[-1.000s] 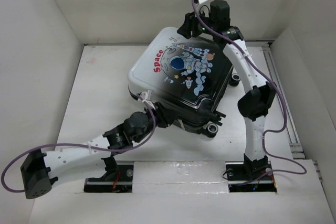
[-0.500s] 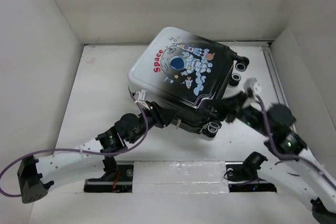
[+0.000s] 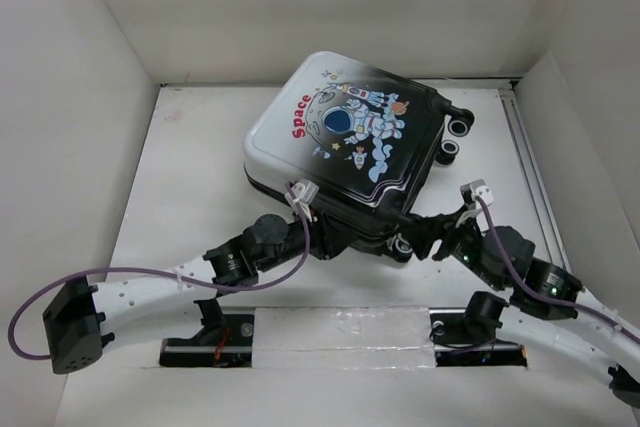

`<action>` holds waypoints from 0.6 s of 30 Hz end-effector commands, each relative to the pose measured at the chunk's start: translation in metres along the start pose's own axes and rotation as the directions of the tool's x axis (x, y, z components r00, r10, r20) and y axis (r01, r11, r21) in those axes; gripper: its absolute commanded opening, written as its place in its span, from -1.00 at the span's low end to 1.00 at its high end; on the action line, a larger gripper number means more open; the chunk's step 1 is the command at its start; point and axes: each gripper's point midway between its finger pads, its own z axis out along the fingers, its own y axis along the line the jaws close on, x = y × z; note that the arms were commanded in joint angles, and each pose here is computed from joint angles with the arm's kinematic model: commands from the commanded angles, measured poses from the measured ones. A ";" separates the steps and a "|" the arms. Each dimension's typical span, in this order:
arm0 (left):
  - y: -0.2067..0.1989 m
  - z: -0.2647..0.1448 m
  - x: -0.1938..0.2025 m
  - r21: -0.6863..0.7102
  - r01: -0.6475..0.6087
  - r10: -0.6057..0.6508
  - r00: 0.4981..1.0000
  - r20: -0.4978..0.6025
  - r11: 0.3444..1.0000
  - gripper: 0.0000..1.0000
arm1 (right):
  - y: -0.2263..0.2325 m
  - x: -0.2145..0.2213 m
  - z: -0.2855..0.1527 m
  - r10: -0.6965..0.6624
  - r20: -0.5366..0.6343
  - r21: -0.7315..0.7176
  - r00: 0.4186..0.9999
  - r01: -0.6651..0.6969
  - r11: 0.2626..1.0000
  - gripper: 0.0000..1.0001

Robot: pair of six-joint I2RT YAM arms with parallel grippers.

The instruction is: Pack the luggage

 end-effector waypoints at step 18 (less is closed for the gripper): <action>-0.028 0.015 0.015 0.172 -0.009 0.016 0.999 -0.034 0.985 -0.43 | -0.201 -0.092 0.110 0.012 0.044 0.400 0.999 -0.029 0.916 -1.00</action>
